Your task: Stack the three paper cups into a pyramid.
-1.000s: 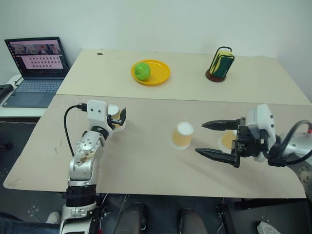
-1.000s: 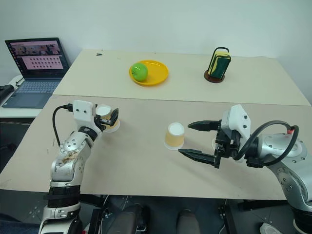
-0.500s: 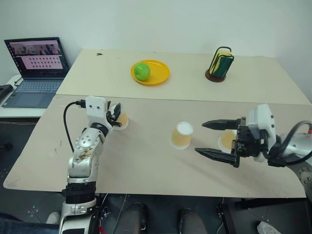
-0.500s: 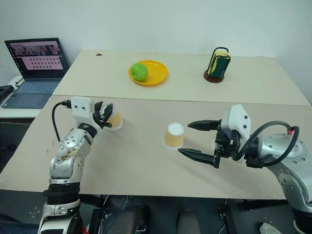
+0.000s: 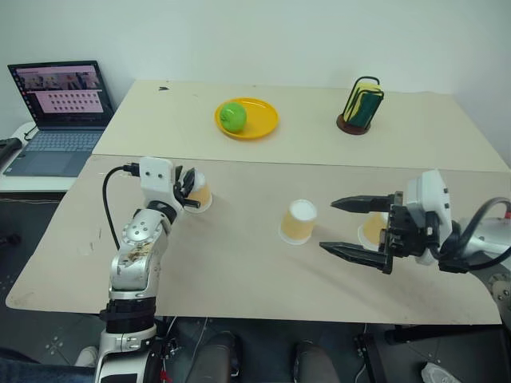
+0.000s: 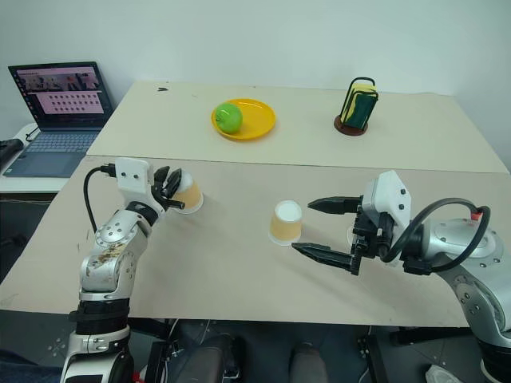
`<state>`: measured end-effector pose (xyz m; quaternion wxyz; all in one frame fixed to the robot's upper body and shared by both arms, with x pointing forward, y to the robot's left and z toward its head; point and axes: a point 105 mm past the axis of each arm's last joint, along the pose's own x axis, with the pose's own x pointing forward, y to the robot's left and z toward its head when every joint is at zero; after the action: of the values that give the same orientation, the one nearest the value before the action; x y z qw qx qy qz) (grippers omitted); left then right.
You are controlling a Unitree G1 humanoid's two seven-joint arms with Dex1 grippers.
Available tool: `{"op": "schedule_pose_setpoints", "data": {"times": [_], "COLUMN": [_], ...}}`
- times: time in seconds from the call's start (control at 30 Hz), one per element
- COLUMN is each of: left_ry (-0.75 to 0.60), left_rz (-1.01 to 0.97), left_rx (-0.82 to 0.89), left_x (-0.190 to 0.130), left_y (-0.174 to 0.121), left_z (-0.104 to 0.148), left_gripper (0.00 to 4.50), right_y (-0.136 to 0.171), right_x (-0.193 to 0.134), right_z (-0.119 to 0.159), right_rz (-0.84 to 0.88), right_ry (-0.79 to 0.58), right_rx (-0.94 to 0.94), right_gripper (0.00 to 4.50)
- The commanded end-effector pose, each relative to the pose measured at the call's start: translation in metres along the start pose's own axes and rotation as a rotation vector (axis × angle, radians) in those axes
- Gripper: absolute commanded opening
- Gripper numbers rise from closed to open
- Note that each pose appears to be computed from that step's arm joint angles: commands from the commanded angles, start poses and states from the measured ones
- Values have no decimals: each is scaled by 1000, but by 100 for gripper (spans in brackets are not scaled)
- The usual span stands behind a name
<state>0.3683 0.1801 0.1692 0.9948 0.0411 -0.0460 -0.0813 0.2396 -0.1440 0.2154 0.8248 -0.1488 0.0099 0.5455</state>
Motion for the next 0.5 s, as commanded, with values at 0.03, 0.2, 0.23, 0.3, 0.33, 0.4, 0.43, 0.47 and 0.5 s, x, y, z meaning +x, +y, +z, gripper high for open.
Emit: {"op": "schedule_pose_setpoints", "data": {"times": [0.03, 0.2, 0.23, 0.3, 0.33, 0.4, 0.43, 0.47, 0.5], "left_ry": [-2, -19, -21, -33, -41, -55, -65, -70, -72], "left_rz": [21, 41, 39, 42, 44, 35, 36, 36, 36], "left_rx": [45, 50, 61, 56, 57, 52, 56, 58, 58], "left_x": [-3, -5, -5, -6, -7, -8, -9, -9, -9], "left_y": [9, 18, 18, 19, 20, 19, 19, 19, 19], "left_z": [1, 6, 6, 9, 11, 14, 16, 17, 17], "left_gripper": [134, 234, 284, 341, 377, 438, 446, 446, 446], "right_y": [-3, -4, -4, -4, -5, -5, -5, -6, -6], "right_x": [-5, -5, -5, -5, -5, -4, -4, -4, -4], "right_z": [8, 7, 7, 7, 6, 5, 5, 5, 4], "right_rz": [-24, -25, -25, -26, -27, -27, -27, -29, -31], "right_ry": [-13, -13, -13, -12, -10, -7, -8, -7, -5], "right_rx": [-51, -48, -48, -45, -43, -42, -41, -41, -39], "right_gripper": [450, 450, 450, 450, 450, 450, 450, 450, 450]}}
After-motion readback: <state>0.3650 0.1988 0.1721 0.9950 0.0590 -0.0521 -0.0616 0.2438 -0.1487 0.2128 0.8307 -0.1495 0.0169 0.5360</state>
